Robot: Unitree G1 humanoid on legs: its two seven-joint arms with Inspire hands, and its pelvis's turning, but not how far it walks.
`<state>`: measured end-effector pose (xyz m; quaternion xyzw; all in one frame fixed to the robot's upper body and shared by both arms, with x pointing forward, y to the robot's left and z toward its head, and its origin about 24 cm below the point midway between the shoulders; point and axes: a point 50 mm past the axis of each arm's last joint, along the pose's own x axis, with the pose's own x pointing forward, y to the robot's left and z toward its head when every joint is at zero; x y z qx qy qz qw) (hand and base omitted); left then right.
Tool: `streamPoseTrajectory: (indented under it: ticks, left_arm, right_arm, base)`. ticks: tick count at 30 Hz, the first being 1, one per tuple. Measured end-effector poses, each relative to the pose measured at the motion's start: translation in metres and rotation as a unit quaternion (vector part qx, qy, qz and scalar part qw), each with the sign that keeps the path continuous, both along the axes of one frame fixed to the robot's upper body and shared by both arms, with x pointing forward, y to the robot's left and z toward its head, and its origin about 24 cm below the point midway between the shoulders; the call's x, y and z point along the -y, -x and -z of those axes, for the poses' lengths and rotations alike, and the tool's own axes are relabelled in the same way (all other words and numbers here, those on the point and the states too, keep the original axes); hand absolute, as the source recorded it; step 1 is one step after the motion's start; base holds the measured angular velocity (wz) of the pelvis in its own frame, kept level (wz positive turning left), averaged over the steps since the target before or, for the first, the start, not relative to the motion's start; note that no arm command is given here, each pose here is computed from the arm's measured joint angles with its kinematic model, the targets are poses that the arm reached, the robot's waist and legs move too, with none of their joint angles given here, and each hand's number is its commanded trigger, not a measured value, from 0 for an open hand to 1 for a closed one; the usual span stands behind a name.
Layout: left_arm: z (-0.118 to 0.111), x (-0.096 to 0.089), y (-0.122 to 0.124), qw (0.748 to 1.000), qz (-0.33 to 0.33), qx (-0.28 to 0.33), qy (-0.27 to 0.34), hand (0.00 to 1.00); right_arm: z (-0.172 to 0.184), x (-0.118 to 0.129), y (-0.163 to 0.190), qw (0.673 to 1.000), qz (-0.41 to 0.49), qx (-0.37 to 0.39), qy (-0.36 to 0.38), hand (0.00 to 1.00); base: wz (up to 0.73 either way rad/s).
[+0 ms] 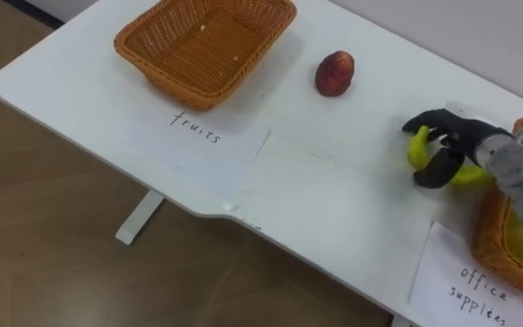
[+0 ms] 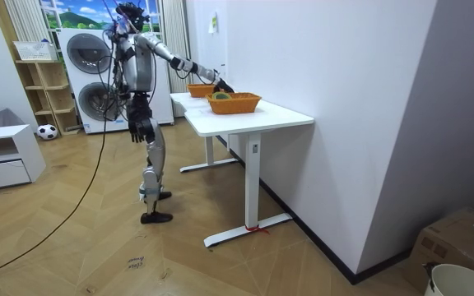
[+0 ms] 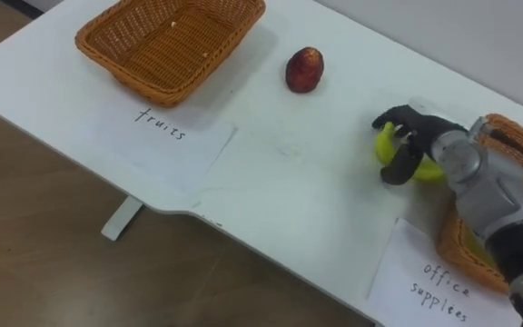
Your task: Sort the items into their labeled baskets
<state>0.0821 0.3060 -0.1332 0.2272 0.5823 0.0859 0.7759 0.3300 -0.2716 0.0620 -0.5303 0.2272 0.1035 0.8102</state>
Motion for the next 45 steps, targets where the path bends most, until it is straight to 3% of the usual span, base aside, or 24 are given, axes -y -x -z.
streamPoseTrajectory:
  ticks: [25,36,45]
  left_arm:
    - [-0.003,-0.003,-0.004,1.0,0.01,0.019,-0.007,0.0]
    - [0.0,-0.006,0.02,1.0,-0.014,0.0,-0.006,0.0]
    - [0.001,-0.006,0.026,1.0,-0.022,-0.002,-0.019,0.0]
  right_arm:
    - [0.005,-0.011,0.006,1.0,-0.027,-0.002,-0.005,1.0]
    - [-0.035,-0.069,0.007,0.983,-0.166,0.065,-0.039,1.0]
    - [-0.05,-0.079,0.008,0.976,-0.191,0.094,-0.049,1.0]
  base:
    - [0.0]
    - [0.0]
    - [-0.01]
